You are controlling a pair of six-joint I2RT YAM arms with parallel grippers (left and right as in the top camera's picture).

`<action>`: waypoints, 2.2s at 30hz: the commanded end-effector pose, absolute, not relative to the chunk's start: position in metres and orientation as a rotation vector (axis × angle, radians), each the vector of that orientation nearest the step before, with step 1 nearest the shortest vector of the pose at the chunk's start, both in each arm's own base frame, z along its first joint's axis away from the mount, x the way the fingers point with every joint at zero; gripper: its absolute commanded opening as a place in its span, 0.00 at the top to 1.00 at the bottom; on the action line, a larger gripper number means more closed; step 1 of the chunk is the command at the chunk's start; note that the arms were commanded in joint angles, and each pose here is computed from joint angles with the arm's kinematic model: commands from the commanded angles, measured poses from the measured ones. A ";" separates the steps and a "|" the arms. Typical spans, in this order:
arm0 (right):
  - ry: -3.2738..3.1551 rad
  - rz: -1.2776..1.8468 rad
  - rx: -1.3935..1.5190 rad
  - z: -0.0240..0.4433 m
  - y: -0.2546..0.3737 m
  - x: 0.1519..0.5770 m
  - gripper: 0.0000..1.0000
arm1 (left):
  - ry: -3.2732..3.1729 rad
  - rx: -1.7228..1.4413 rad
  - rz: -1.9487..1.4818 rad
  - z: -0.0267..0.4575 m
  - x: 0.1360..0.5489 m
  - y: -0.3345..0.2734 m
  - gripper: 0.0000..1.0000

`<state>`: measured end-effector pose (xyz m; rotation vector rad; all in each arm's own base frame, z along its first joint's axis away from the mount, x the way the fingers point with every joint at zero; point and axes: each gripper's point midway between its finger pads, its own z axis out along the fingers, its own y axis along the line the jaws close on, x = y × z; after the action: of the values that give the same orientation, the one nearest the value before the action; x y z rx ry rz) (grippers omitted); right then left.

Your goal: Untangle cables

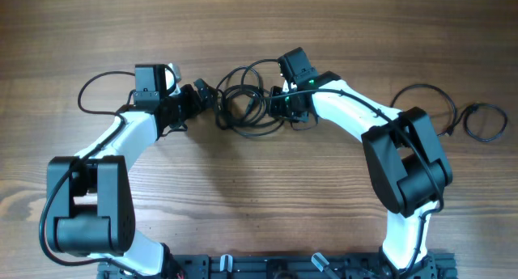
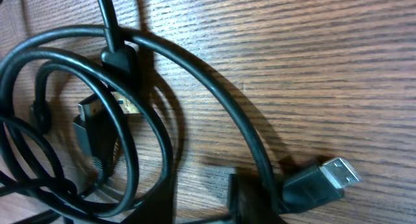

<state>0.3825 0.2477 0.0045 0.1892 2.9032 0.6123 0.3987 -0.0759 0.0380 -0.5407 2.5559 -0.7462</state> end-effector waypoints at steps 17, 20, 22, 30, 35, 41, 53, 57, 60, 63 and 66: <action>2.891 0.596 0.206 -0.004 0.243 0.388 0.00 | 2.544 -0.544 -0.732 0.041 0.399 -0.071 0.00; 2.891 0.596 0.205 -0.004 0.243 0.388 0.00 | 2.544 -0.544 -0.731 0.041 0.399 -0.071 0.00; 2.891 0.596 0.205 -0.004 0.243 0.388 0.00 | 2.544 -0.544 -0.731 0.041 0.399 -0.071 0.00; 2.891 0.596 0.206 -0.004 0.243 0.388 0.00 | 2.544 -0.544 -0.732 0.041 0.399 -0.071 0.00; 2.890 0.596 0.206 -0.004 0.243 0.388 0.00 | 2.545 -0.544 -0.731 0.041 0.399 -0.071 0.00; 2.883 0.601 0.204 -0.003 0.244 0.390 0.00 | 2.544 -0.544 -0.732 0.041 0.399 -0.071 0.00; 2.815 0.641 0.186 0.004 0.251 0.404 0.00 | 2.545 -0.544 -0.731 0.041 0.399 -0.071 0.00; 2.814 0.642 0.187 0.004 0.251 0.404 0.00 | 2.544 -0.544 -0.732 0.041 0.399 -0.071 0.00; 2.814 0.642 0.187 0.004 0.251 0.404 0.00 | 2.545 -0.544 -0.731 0.041 0.399 -0.071 0.00; 2.814 0.642 0.186 0.004 0.251 0.404 0.00 | 2.545 -0.544 -0.731 0.041 0.399 -0.071 0.00; 2.814 0.642 0.187 0.004 0.251 0.404 0.01 | 2.545 -0.544 -0.731 0.041 0.399 -0.071 0.00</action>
<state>0.4051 0.2604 0.0211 0.1553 2.7879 0.6991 0.3987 -0.0759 0.0380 -0.5417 2.5558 -0.7464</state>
